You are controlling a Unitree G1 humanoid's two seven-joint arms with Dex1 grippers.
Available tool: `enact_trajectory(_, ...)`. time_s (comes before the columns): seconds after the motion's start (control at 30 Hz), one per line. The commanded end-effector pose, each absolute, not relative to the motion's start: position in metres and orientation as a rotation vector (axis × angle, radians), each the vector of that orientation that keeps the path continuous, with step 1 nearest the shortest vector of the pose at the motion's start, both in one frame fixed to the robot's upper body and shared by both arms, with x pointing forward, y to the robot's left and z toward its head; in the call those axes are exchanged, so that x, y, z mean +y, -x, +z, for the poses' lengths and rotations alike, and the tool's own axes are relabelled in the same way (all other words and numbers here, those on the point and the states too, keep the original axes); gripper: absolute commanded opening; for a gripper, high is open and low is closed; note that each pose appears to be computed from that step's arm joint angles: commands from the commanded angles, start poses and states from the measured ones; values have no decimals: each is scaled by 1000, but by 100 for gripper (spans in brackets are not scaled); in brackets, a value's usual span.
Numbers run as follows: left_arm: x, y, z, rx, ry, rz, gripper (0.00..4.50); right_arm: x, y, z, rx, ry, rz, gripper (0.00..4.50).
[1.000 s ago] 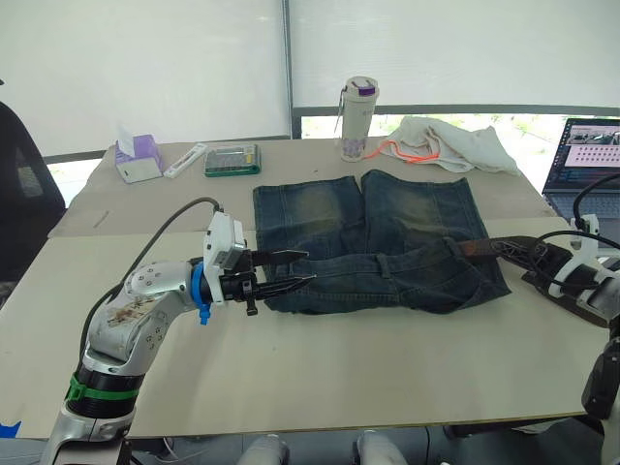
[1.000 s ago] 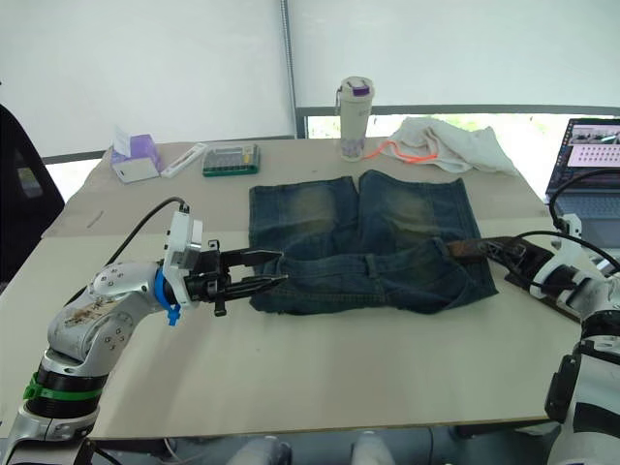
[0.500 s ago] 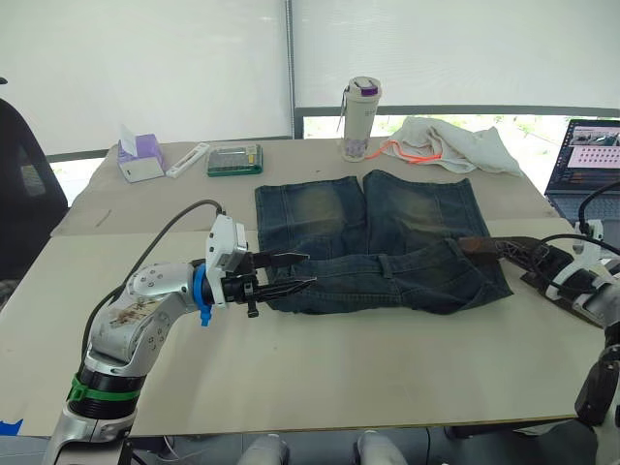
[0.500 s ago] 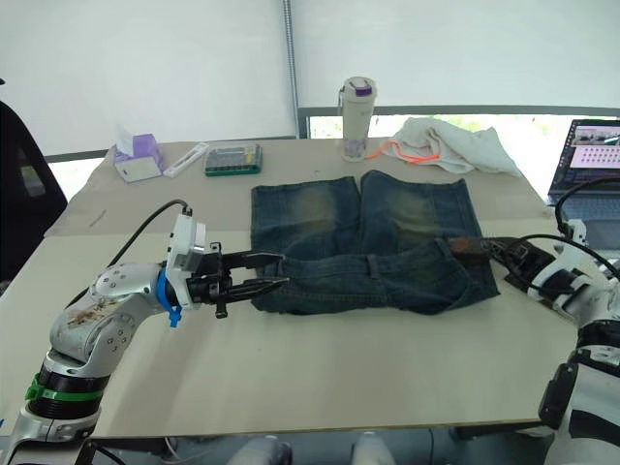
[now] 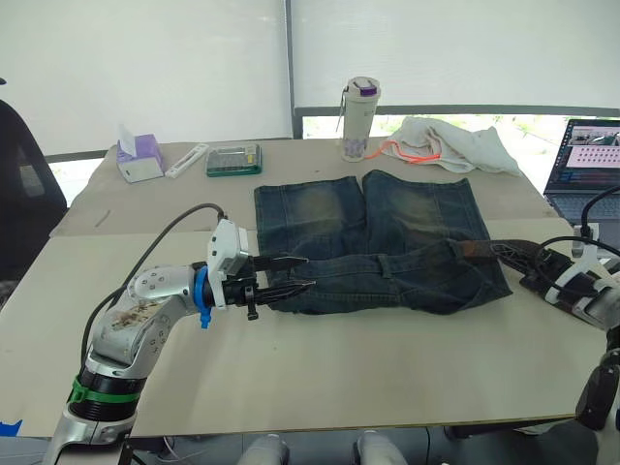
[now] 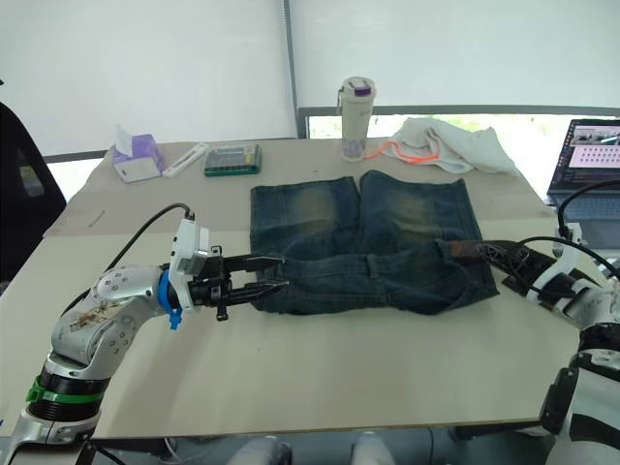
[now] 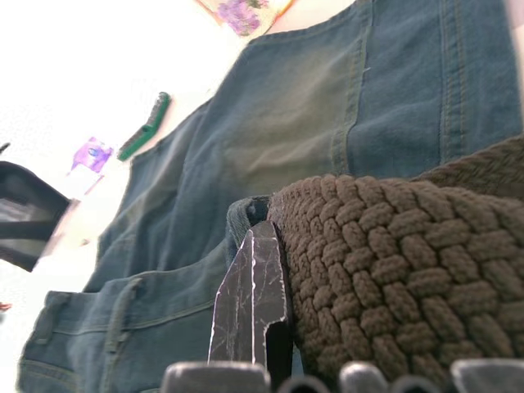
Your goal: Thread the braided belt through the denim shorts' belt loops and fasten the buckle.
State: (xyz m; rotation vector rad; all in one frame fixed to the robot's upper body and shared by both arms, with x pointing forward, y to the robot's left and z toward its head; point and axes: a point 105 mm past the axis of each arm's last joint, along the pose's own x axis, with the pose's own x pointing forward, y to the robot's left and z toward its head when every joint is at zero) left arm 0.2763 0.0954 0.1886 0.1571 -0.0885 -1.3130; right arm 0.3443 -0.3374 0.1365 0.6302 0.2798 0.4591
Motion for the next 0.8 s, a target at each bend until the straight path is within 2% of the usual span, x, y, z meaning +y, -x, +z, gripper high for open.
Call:
enact_trajectory(0.03,95,-273,191,-112,-171,-1327,220,-336,-337,148,268,-628,511,0)
enact_trajectory(0.3,97,-269,183,-81,-165,-1330,220,-343,-323,137,275,-575,448,0)
enact_trajectory(0.43,94,-271,176,-66,-161,-1333,220,-356,-335,156,125,-564,346,0)
enact_trajectory(0.53,93,-271,174,-60,-163,-1340,220,-354,-332,171,64,-600,389,0)
enact_trajectory(0.7,93,-271,171,-54,-161,-1343,220,-347,-325,165,120,-573,436,0)
enact_trajectory(0.8,92,-272,170,-53,-165,-1347,220,-349,-333,161,116,-555,393,0)
